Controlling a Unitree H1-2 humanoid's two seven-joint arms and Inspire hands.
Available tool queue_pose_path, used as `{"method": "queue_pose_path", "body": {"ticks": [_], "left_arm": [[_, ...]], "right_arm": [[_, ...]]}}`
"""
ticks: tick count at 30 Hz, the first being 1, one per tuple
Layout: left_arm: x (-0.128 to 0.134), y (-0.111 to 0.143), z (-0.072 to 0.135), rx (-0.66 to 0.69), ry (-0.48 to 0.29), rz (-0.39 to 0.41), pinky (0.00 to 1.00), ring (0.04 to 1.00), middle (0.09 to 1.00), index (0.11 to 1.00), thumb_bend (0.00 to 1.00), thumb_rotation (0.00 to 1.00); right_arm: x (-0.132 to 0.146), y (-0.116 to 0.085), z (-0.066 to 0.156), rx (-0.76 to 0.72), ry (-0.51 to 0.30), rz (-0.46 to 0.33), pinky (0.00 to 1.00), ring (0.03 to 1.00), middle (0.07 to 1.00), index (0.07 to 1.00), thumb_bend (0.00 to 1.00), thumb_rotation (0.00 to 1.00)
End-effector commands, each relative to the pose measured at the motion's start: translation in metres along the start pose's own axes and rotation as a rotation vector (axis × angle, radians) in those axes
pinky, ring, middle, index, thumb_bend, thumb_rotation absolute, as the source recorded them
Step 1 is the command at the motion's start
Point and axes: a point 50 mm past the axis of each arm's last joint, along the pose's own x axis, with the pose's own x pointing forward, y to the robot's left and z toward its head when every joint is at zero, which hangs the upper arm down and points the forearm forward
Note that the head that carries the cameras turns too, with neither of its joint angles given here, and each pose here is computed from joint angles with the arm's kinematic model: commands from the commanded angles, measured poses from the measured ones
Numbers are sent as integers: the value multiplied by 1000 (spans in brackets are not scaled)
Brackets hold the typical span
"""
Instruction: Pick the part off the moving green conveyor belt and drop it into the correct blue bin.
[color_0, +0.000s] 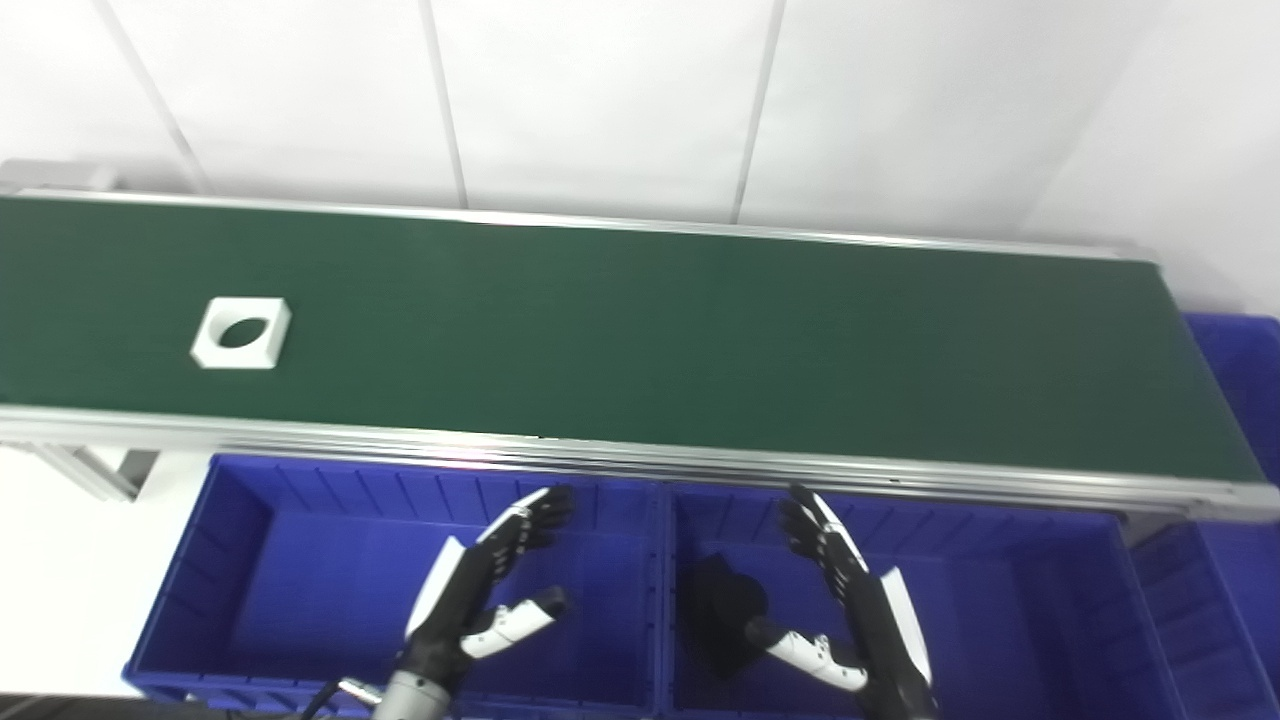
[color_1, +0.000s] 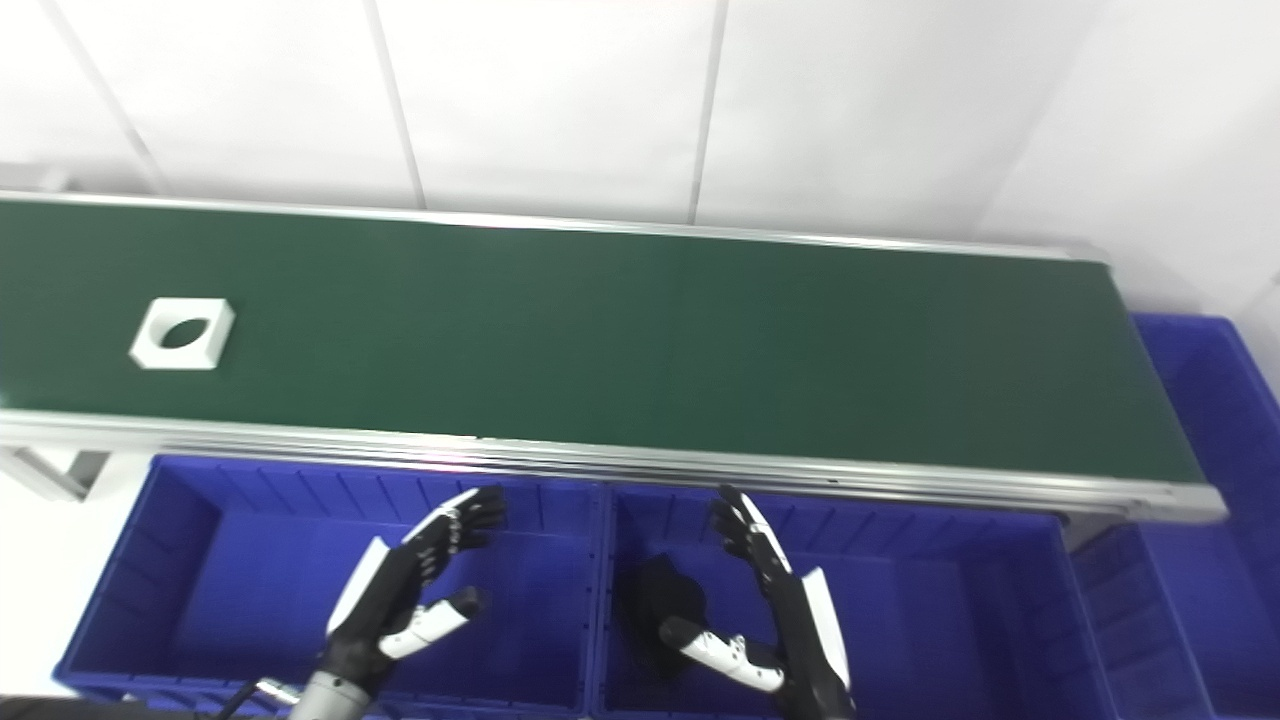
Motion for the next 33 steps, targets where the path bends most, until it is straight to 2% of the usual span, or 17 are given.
{"method": "queue_pose_path", "body": {"ticks": [1,4,8,11,14,17,20,24,27,31,33], "left_arm": [[11,4,9,34,-68,25,797,841,853,854,797,712],[14,3,11,52,-85,30,794,840,854,857,792,716],[22,11,27,63,-152,49,799,838,848,858,792,716],[31,23,42,71,-212,80,811,845,853,861,790,736],[42,41,62,135,-306,108,801,835,855,865,756,771],[48,55,77,132,-358,136,786,825,850,857,779,779],[53,69,92,102,-400,142,812,845,860,865,739,733],[54,91,108,78,-443,161,827,849,865,873,806,725],[57,108,116,82,-470,173,827,845,864,872,804,691],[66,130,126,205,-496,173,805,839,865,879,749,684],[71,143,129,255,-496,177,794,846,872,882,738,597]], "right_arm": [[2,-3,8,3,-75,-18,821,863,886,937,837,569],[3,-2,8,-9,-78,-25,813,854,879,930,818,561],[5,-1,9,-9,-89,-24,789,835,870,920,789,533],[6,-1,9,-7,-90,-23,799,847,868,923,796,518],[5,0,9,-10,-90,-30,800,845,863,918,798,510],[6,1,8,-8,-86,-36,798,841,865,918,797,502],[5,2,7,-3,-81,-44,792,832,860,911,795,490],[5,3,5,-1,-75,-48,801,842,861,909,811,483],[6,3,3,2,-70,-52,794,837,860,908,812,480],[6,3,2,4,-67,-52,792,834,861,905,800,468],[6,3,2,6,-65,-50,798,838,866,907,785,449]]}}
